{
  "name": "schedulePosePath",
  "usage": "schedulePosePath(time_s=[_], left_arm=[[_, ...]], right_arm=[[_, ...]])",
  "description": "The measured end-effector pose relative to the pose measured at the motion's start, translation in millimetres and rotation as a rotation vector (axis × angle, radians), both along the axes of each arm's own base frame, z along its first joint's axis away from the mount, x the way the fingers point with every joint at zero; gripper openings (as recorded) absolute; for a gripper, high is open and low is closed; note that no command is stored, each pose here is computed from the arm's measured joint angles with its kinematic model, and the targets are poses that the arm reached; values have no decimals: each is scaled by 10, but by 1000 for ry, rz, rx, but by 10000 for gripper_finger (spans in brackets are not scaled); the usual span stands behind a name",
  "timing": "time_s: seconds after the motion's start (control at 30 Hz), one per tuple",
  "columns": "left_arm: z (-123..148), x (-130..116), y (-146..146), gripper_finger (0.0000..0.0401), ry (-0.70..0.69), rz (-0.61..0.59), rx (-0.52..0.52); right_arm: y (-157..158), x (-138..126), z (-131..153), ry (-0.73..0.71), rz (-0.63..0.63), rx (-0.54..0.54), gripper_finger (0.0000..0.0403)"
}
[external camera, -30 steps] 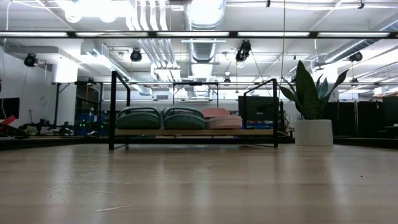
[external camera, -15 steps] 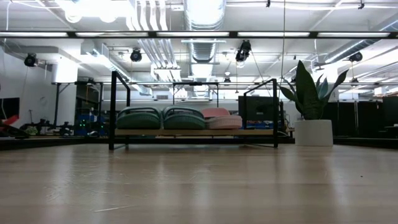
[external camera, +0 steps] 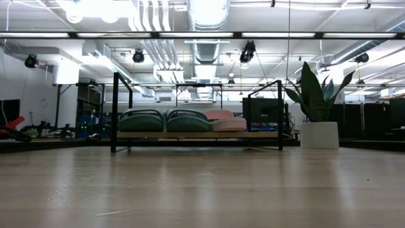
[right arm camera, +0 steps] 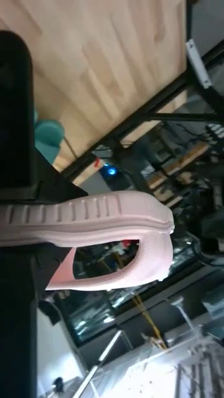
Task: Pick and place slides into the shelf
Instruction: Put the pink slide on the shelf
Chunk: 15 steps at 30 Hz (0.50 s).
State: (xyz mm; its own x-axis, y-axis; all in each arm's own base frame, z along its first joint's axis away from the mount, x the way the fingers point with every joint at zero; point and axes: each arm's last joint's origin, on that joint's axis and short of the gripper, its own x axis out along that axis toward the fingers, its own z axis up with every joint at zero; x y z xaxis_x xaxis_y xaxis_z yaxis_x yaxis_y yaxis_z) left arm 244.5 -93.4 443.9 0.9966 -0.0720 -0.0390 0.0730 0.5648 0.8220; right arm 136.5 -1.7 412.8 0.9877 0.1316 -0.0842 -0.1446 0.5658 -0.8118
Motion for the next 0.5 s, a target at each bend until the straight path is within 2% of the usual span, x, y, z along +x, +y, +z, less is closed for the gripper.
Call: schedulePosePath(time_s=[0.13, 0.27, 0.5], left_arm=[[-84, 190, -72, 286, -18, 107, 94], [-162, 371, -118, 286, -38, 221, 189], [-214, 497, -140, 286, -56, 344, 208]], right_arm=[[14, -33, -40, -42, 32, -1, 26], [16, -9, -115, -21, 54, -17, 26], [25, 5, -157, -11, 82, -27, 26]])
